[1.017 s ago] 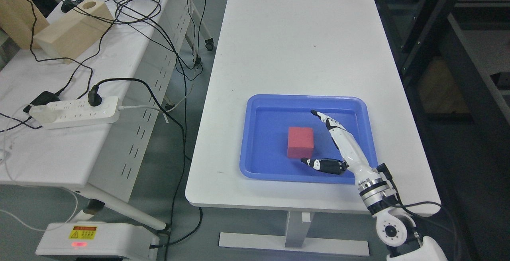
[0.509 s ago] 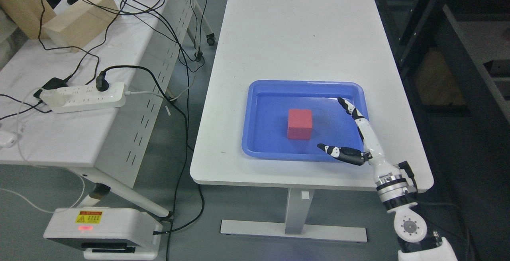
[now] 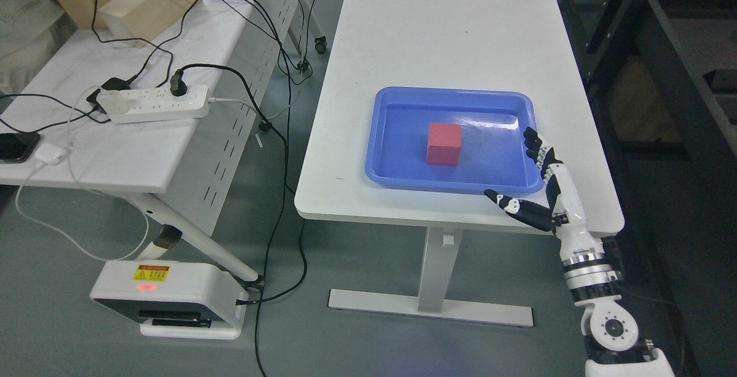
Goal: Pick pink block from left shelf to tray
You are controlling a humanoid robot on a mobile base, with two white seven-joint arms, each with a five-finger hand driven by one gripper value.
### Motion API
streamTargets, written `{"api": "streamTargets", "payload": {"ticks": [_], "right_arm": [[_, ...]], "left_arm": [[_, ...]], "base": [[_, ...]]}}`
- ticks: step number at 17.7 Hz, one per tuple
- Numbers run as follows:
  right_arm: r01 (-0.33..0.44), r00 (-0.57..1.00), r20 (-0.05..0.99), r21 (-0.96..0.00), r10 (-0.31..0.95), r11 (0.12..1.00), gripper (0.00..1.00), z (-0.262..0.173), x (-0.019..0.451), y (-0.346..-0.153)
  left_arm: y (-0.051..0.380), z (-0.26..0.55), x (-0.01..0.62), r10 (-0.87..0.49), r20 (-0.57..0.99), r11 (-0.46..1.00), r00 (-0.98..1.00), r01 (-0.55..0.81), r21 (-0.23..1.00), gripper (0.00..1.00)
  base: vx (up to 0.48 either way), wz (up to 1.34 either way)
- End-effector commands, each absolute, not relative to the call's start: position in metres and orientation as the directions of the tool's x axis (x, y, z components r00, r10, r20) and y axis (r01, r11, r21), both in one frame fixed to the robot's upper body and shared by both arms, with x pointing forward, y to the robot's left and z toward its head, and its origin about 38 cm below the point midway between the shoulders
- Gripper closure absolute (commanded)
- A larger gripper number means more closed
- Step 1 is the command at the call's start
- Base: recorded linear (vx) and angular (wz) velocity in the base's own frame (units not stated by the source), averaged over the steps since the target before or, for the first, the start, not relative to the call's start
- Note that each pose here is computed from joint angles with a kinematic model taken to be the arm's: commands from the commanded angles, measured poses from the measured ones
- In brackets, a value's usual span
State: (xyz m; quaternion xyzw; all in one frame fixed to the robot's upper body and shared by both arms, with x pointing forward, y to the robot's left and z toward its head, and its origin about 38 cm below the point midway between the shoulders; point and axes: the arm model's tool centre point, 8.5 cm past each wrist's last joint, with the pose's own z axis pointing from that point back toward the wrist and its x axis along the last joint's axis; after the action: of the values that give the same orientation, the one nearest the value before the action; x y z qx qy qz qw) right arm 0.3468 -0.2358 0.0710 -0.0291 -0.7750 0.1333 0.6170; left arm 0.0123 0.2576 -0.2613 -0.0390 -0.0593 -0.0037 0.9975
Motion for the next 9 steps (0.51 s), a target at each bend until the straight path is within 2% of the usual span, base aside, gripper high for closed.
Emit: {"api": "streamTargets", "payload": {"ticks": [1, 2, 6, 9], "right_arm": [[-0.050, -0.223, 0.967, -0.136, 0.121, 0.989, 0.01, 0.070, 0.347, -0.247], [-0.043, -0.225, 0.968, -0.124, 0.111, 0.991, 0.01, 0.070, 0.346, -0.249], [-0.014, -0.272, 0.959, 0.084, -0.084, 0.996, 0.01, 0.072, 0.342, -0.258], [-0.021, -0.253, 0.963, 0.096, -0.098, 0.995, 0.01, 0.065, 0.337, -0.257]], "left_arm": [[0.268, -0.261, 0.005, -0.005, 0.115, 0.998, 0.993, 0.012, -0.062, 0.00], [0.268, -0.261, 0.005, -0.005, 0.115, 0.998, 0.993, 0.012, -0.062, 0.00], [0.268, -0.261, 0.005, -0.005, 0.115, 0.998, 0.993, 0.012, -0.062, 0.00], [0.268, -0.261, 0.005, -0.005, 0.115, 0.998, 0.993, 0.012, -0.062, 0.00]], "base": [[-0.194, 0.14], [-0.192, 0.09], [-0.167, -0.08], [-0.151, -0.34]]}}
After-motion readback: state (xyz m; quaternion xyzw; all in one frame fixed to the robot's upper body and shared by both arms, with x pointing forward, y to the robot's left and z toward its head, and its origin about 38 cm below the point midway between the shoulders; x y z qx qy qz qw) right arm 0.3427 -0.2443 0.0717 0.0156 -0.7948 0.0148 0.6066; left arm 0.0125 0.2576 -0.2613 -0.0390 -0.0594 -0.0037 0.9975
